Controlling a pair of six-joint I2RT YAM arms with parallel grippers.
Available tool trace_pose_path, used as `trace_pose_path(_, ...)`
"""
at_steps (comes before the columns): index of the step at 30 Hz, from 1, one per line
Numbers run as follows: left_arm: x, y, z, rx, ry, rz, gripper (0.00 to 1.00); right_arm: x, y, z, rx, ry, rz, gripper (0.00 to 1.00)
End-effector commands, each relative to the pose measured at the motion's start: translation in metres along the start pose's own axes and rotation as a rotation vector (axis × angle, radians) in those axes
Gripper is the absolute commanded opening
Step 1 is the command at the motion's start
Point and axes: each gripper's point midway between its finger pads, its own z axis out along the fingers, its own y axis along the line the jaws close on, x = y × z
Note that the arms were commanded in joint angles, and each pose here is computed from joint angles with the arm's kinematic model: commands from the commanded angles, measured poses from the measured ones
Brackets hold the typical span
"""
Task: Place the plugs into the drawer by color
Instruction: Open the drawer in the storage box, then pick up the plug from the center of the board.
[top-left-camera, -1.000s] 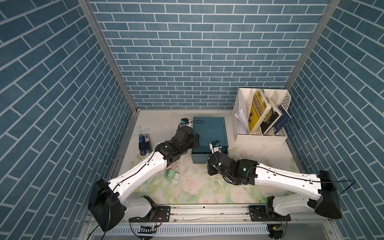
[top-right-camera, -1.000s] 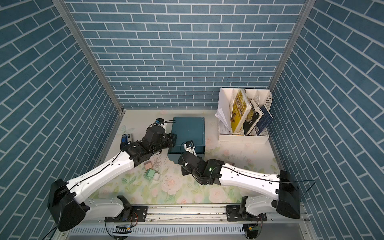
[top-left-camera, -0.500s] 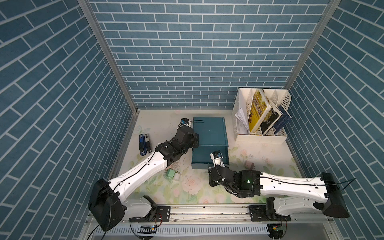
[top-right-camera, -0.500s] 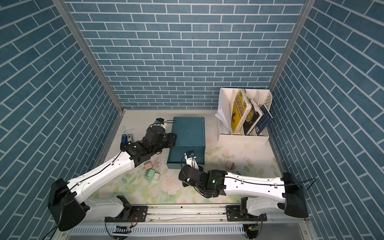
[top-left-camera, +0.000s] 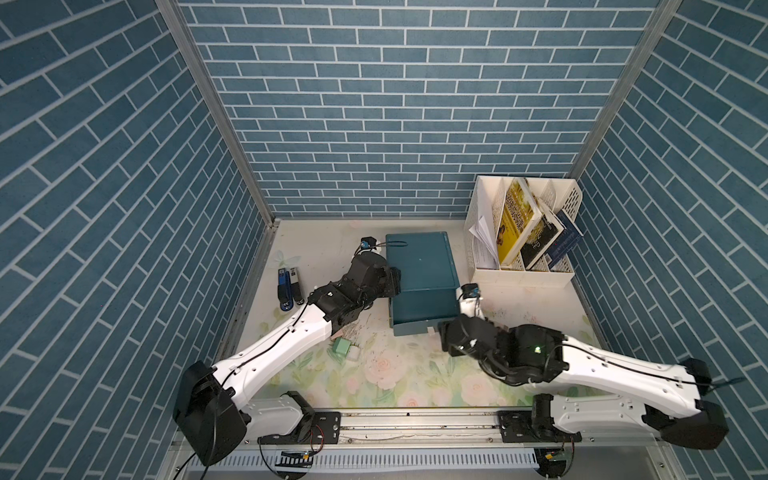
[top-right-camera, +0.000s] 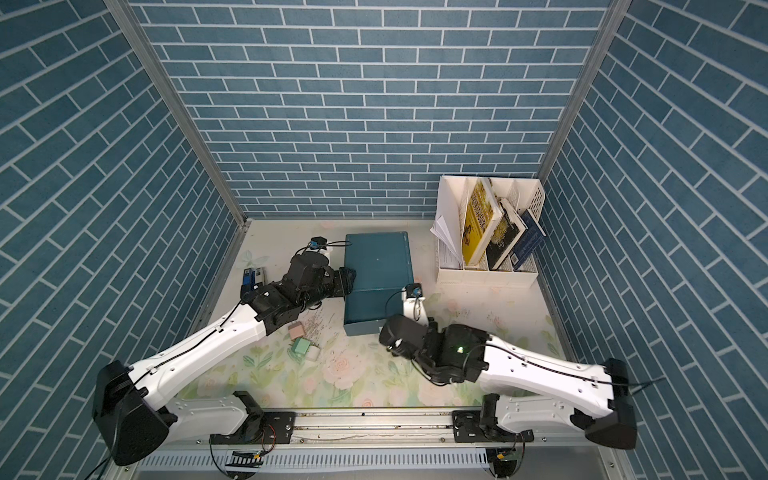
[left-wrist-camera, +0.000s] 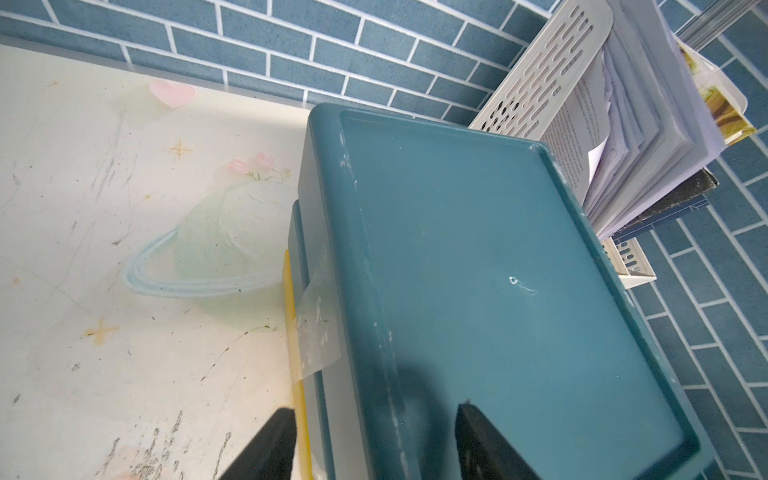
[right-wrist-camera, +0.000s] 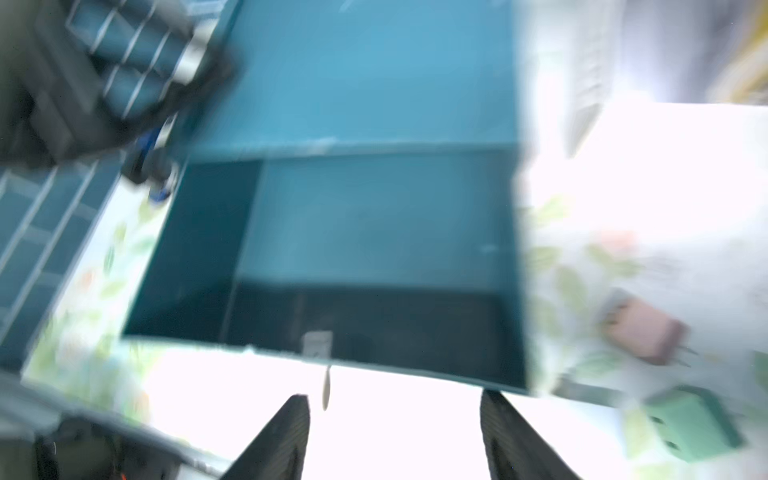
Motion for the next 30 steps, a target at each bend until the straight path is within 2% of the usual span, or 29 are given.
trace_pose_path(1, -0.024, -0.013, -0.023, 0.041, -0.053, 0.004, 0.67, -0.001, -0.078, 0.002, 0.239, 0.047, 0.043, 0.74)
trace_pose_path(4, -0.032, -0.016, -0.034, 0.066, -0.081, -0.002, 0.68, 0.006, -0.122, 0.027, 0.334, 0.104, 0.11, 0.75)
trace_pose_path(5, -0.033, -0.017, -0.037, 0.072, -0.089, -0.004, 0.69, 0.011, -0.128, 0.036, 0.326, 0.128, 0.132, 0.76)
trace_pose_path(7, -0.031, -0.016, -0.04, 0.079, -0.089, -0.002, 0.7, 0.021, -0.145, 0.052, 0.345, 0.163, 0.172, 0.85)
trace_pose_path(10, -0.021, -0.012, -0.038, 0.076, -0.063, 0.001, 0.7, 0.032, -0.173, 0.072, 0.362, 0.185, 0.234, 0.86)
trace_pose_path(18, -0.004, 0.0, -0.043, 0.07, -0.045, -0.008, 0.71, 0.051, -0.203, 0.117, 0.315, 0.236, 0.288, 0.73)
trace_pose_path(30, 0.01, 0.004, -0.031, 0.069, -0.015, -0.003, 0.73, 0.081, -0.216, 0.148, 0.342, 0.33, 0.291, 0.63)
